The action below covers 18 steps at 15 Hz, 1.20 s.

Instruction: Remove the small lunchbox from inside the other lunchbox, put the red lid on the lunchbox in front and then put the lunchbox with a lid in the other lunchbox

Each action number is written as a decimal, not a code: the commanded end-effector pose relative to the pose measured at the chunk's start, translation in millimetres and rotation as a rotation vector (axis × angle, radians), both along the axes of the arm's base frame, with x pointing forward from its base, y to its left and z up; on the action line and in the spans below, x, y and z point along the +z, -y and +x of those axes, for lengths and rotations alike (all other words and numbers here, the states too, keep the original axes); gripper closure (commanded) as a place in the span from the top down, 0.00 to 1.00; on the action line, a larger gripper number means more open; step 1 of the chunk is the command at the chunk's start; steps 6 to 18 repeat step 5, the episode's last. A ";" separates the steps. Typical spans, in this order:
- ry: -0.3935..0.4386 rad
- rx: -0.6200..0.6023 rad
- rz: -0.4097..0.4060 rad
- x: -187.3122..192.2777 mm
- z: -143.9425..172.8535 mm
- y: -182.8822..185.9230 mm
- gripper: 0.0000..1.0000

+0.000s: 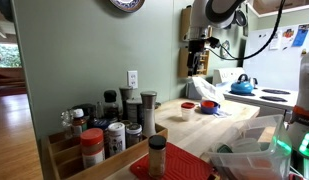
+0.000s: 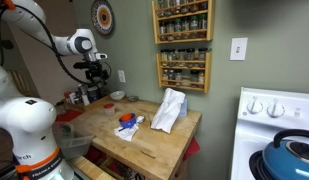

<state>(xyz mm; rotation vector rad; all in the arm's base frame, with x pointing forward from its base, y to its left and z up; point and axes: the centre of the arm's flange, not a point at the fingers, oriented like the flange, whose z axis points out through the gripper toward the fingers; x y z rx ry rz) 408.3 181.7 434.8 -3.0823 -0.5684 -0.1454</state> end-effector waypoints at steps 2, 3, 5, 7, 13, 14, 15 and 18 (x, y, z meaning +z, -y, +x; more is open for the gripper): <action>0.010 0.002 0.002 6.9 -2.7 0.1 1.00; 0.011 0.003 0.003 7.3 -2.9 0.1 1.00; 0.010 0.003 0.002 6.5 -3.1 0.3 1.00; 0.010 0.003 0.002 6.5 -3.1 0.3 1.00; 0.010 0.003 0.002 6.5 -3.1 0.3 1.00; 0.010 0.003 0.002 6.5 -3.1 0.3 1.00; 0.010 0.003 0.002 6.5 -3.1 0.3 1.00; 0.010 0.003 0.002 6.5 -3.1 0.3 1.00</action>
